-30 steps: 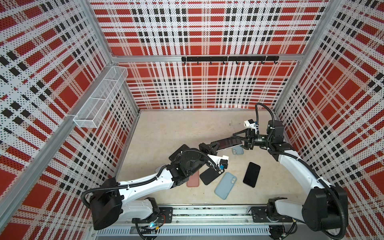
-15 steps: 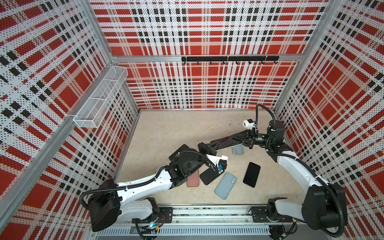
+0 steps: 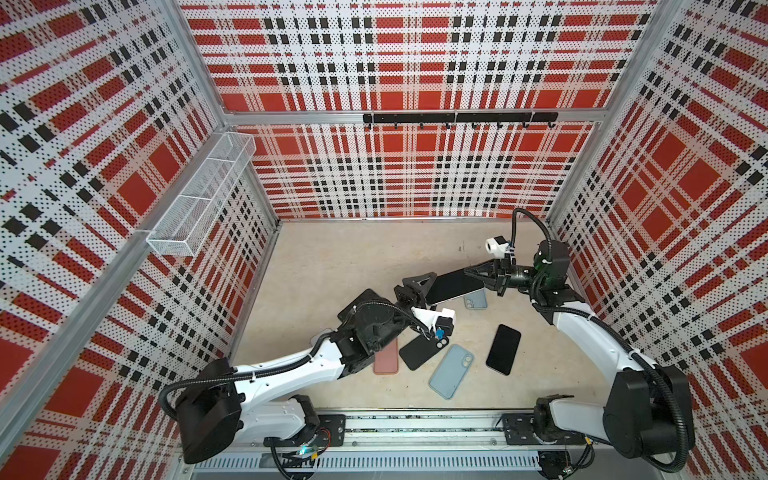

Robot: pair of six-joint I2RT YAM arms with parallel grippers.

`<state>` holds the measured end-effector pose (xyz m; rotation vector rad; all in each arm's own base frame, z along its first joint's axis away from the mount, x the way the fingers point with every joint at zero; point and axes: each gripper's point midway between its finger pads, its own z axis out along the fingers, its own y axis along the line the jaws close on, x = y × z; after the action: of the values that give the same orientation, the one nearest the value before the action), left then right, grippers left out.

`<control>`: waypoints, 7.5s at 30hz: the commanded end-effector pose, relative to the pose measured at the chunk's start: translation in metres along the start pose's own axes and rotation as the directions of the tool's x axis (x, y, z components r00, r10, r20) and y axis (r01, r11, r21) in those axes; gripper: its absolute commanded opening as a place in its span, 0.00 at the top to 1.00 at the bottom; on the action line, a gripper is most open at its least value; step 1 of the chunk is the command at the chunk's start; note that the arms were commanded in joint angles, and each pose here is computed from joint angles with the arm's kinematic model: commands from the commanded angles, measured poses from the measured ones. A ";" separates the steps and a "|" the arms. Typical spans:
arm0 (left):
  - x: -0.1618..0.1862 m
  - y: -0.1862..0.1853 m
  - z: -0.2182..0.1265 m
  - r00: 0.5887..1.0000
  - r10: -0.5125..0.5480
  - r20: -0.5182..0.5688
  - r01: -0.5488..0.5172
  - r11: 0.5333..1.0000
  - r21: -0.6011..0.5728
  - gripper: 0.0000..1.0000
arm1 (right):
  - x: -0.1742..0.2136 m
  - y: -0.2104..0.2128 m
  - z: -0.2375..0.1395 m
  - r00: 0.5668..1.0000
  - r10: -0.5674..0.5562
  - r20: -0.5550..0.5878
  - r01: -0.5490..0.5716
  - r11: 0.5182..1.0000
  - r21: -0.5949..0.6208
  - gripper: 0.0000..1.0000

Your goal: Put the phone into the phone case

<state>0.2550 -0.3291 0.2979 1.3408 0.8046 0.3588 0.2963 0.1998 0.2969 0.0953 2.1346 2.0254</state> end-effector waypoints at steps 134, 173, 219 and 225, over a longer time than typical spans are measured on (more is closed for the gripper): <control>0.249 0.006 0.080 0.162 -0.764 -0.625 0.837 0.441 -0.322 0.30 | -0.075 -0.088 -0.017 0.909 -0.405 0.104 0.292 0.793 0.535 1.00; 0.246 -0.224 0.004 -0.658 -0.492 -0.570 0.599 0.116 -0.792 0.97 | -0.088 -0.091 -0.003 0.894 -0.431 0.124 0.316 0.802 0.506 1.00; 0.218 -0.183 0.036 -0.713 -0.531 -0.458 0.694 -0.441 -0.568 0.31 | -0.092 -0.209 0.078 0.962 -0.254 0.104 0.181 0.871 0.456 1.00; 0.222 -0.191 0.036 -0.722 -0.526 -0.449 0.685 -0.452 -0.572 0.31 | -0.093 -0.219 0.079 0.963 -0.249 0.107 0.173 0.869 0.464 1.00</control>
<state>0.3879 -0.2470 0.0496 -0.2137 2.6216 -0.9099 0.4119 0.2432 0.0844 0.1176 2.3824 1.3362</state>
